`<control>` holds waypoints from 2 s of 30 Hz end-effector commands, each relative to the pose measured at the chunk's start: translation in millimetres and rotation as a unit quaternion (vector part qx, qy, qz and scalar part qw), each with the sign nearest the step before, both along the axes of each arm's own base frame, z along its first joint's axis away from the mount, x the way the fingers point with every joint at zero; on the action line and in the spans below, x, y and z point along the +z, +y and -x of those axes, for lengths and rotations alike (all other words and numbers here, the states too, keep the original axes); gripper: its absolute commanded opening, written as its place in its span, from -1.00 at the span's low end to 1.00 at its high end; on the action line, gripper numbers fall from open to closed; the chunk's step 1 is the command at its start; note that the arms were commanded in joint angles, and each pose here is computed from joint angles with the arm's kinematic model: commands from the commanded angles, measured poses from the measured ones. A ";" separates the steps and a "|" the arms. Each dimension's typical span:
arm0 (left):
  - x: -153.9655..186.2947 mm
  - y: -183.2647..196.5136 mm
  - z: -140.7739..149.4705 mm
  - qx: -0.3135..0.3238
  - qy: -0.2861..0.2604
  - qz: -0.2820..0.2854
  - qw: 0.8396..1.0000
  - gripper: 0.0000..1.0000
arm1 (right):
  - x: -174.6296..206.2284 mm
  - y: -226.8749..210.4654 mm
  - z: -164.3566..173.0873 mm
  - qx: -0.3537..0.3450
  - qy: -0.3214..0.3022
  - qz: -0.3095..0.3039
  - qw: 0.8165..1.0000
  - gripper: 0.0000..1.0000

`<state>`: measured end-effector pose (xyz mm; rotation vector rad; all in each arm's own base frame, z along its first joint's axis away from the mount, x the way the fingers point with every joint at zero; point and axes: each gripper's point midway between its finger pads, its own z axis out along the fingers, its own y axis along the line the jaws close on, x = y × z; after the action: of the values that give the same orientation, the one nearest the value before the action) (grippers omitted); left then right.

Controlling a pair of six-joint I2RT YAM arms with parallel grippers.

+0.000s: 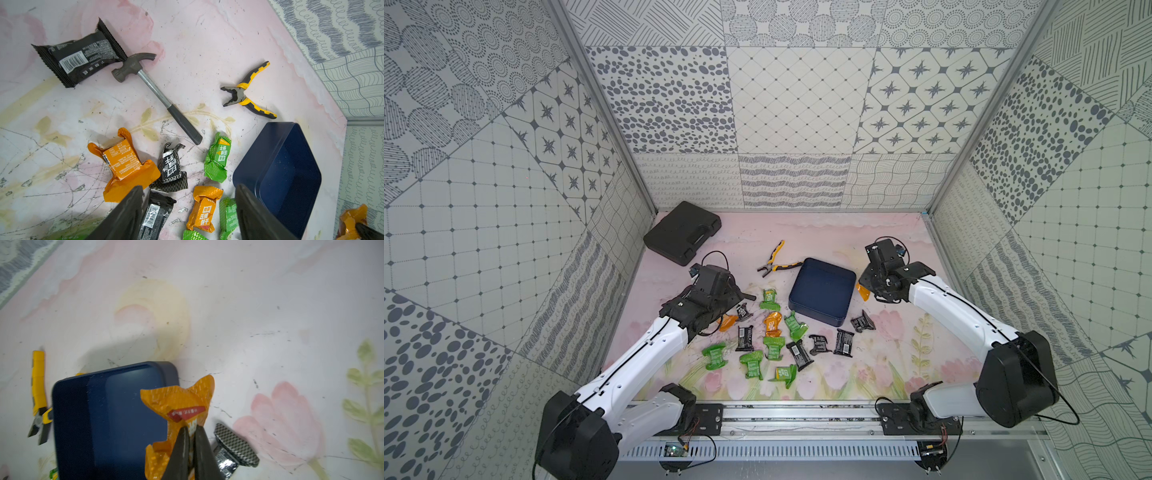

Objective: Take the cookies out of the storage box
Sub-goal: Pick up the cookie from the storage box, then place the cookie at the center of the board, then reset both arms

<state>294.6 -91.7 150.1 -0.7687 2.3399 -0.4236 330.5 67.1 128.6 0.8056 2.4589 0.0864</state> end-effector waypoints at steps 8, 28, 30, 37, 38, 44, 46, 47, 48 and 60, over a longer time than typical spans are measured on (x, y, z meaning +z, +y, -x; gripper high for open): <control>0.9 15.0 -2.6 0.029 -0.014 -0.024 0.999 0.46 | -51.3 -21.4 -2.8 -0.028 0.065 0.006 0.998 -1.00; 6.1 61.5 -20.9 0.066 -0.068 -0.121 0.988 0.60 | -18.9 -33.9 -15.8 0.005 0.008 0.043 0.999 0.13; 5.9 66.9 -24.0 0.058 -0.077 -0.138 0.986 0.65 | -8.2 -39.7 -13.6 0.011 -0.033 0.048 0.998 0.29; 5.1 89.6 -34.2 0.018 -0.119 -0.236 0.964 0.88 | 21.6 -62.6 -8.8 0.049 -0.185 0.102 0.976 0.55; 4.2 92.8 -36.3 0.010 -0.127 -0.246 0.961 0.88 | 22.1 -67.6 -9.6 0.047 -0.187 0.112 0.975 0.56; -3.9 101.7 -56.6 -0.053 -0.185 -0.263 0.945 0.90 | 16.9 -76.9 -25.1 0.095 -0.206 0.162 0.960 0.58; -12.7 101.9 -63.8 -0.070 -0.188 -0.267 0.943 0.91 | 17.8 -74.4 -32.0 0.119 -0.220 0.182 0.951 0.58; -16.2 102.8 -68.0 -0.075 -0.191 -0.273 0.940 0.91 | 17.8 -74.2 -34.6 0.126 -0.224 0.190 0.948 0.58; -19.1 102.1 -71.0 -0.082 -0.195 -0.276 0.938 0.91 | 17.7 -73.6 -36.9 0.132 -0.225 0.194 0.946 0.58; -61.5 89.4 -95.2 -0.120 -0.243 -0.270 0.924 0.91 | -5.9 -70.9 -59.7 0.162 -0.274 0.210 0.925 0.59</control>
<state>358.6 11.8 50.2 -0.2473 2.1658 0.0232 375.1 -7.3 99.5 0.1894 2.0810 -0.1052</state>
